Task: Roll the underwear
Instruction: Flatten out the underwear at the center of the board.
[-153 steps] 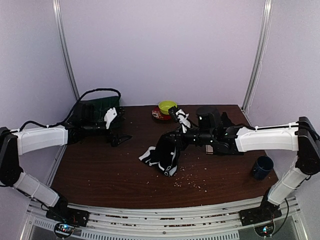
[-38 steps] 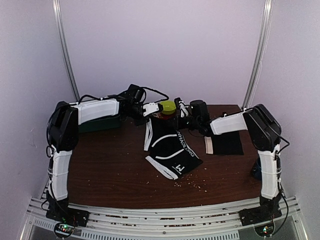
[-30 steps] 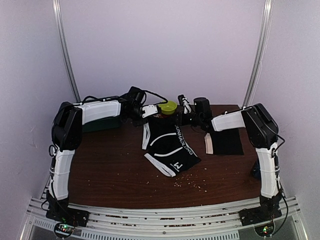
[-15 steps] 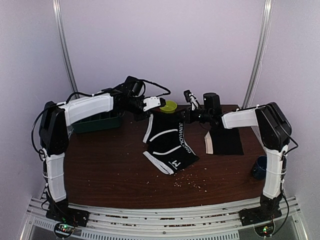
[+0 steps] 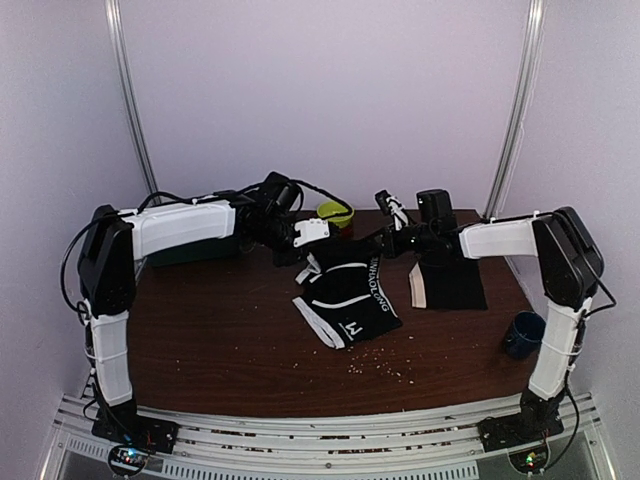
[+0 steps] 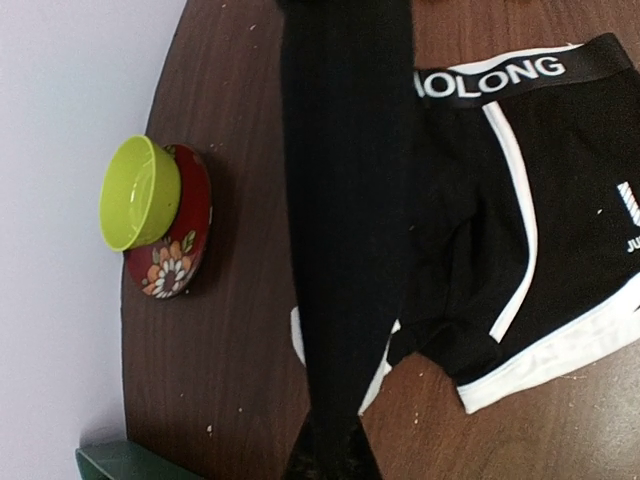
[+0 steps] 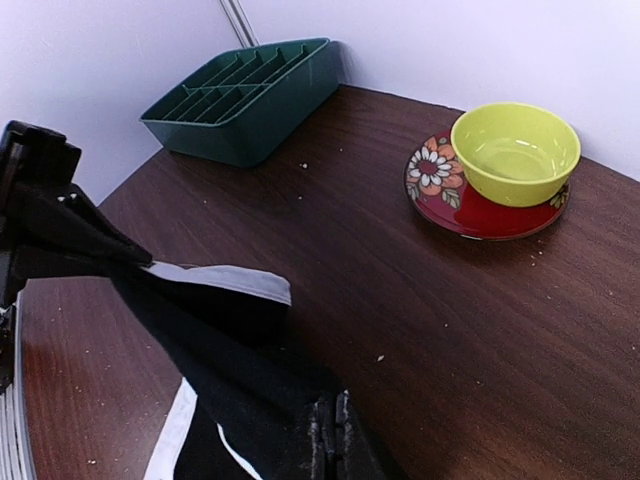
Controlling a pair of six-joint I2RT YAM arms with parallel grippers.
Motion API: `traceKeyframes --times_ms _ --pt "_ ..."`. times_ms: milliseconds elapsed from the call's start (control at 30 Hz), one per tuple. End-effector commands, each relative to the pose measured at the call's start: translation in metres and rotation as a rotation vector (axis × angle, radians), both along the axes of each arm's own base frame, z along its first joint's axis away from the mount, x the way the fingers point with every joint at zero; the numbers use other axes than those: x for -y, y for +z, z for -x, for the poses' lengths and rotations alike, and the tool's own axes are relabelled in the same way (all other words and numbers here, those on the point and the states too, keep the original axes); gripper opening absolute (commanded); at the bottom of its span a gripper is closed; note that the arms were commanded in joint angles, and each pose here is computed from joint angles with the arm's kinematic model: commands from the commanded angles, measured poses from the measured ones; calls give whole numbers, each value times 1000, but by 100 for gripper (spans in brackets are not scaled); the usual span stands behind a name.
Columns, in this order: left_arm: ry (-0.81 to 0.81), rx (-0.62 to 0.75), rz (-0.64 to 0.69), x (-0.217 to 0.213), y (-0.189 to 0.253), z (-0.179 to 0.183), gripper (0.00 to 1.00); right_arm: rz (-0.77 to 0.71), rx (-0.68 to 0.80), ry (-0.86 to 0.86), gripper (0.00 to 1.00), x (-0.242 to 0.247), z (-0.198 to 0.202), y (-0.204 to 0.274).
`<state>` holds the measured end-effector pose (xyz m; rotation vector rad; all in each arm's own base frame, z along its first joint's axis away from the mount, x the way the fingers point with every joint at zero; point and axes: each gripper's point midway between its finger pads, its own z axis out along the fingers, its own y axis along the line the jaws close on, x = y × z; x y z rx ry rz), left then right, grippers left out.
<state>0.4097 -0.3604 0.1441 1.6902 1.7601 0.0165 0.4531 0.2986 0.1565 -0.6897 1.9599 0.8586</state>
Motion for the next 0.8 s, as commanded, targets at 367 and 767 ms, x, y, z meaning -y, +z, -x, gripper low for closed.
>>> traceKeyframes --times_ms 367,767 --pt "-71 283 264 -37 181 67 0 -260 301 93 0 -19 137 184" --pt "-200 389 441 -81 257 163 0 -385 345 279 0 -48 237 227"
